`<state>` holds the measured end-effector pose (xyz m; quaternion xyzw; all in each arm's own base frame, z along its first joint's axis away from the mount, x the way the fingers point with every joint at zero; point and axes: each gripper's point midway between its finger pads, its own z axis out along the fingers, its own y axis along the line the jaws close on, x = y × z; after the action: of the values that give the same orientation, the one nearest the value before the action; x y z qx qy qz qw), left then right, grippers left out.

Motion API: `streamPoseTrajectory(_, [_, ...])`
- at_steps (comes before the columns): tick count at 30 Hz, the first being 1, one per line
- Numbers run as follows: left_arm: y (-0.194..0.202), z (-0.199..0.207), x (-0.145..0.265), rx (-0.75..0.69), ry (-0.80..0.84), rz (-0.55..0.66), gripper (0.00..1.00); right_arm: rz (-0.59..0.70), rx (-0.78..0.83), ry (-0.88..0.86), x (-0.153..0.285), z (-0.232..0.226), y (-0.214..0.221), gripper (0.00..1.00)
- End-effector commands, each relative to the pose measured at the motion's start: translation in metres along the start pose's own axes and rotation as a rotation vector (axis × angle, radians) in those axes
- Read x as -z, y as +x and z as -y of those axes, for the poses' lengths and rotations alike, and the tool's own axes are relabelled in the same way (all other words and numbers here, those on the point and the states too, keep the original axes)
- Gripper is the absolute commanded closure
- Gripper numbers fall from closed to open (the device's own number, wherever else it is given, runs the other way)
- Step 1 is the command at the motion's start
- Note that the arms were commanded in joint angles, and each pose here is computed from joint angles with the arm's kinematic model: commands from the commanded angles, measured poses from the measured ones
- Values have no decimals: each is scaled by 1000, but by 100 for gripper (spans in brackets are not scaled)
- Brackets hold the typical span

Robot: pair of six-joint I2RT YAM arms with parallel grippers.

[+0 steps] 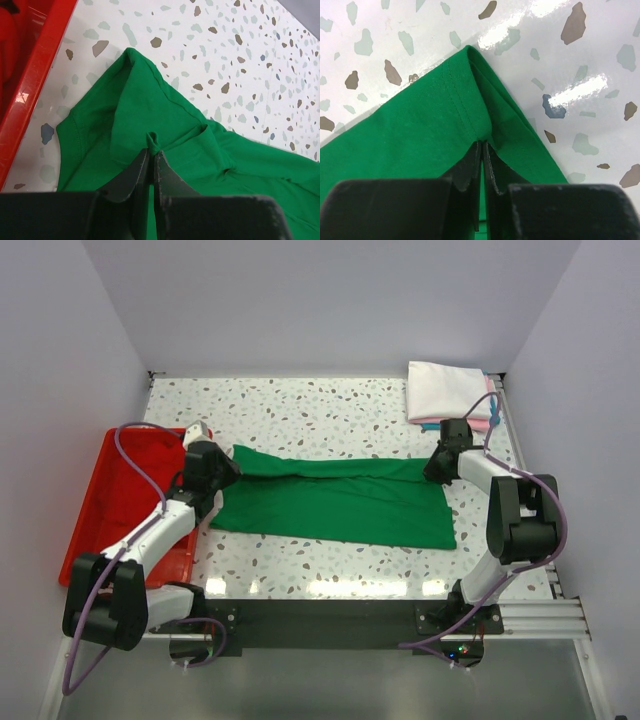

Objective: Fold and stack the t-shirts
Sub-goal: Fold the tshirt

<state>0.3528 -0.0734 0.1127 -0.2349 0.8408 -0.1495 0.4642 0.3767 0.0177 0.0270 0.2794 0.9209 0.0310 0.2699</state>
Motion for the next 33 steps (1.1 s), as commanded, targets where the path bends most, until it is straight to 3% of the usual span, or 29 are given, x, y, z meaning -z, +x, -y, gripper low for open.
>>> streamPoseTrajectory(1, [-28,15,-1,3,36,75,100,60,-15,-8,9,-8,-25,96])
streamPoseTrajectory(3, [-30,16,0,3,36,77,100,58,-12,-4,11,-7,-25,100])
streamPoseTrajectory(16, [-40,18,6,16,27,99,100,88,-14,-22,45,-3,-41,100])
streamPoseTrajectory(27, [-38,10,18,38,6,112,100,43,-27,-12,50,23,-18,100])
streamPoseTrajectory(33, [-10,-10,25,54,-21,59,100,33,-23,-10,57,35,0,100])
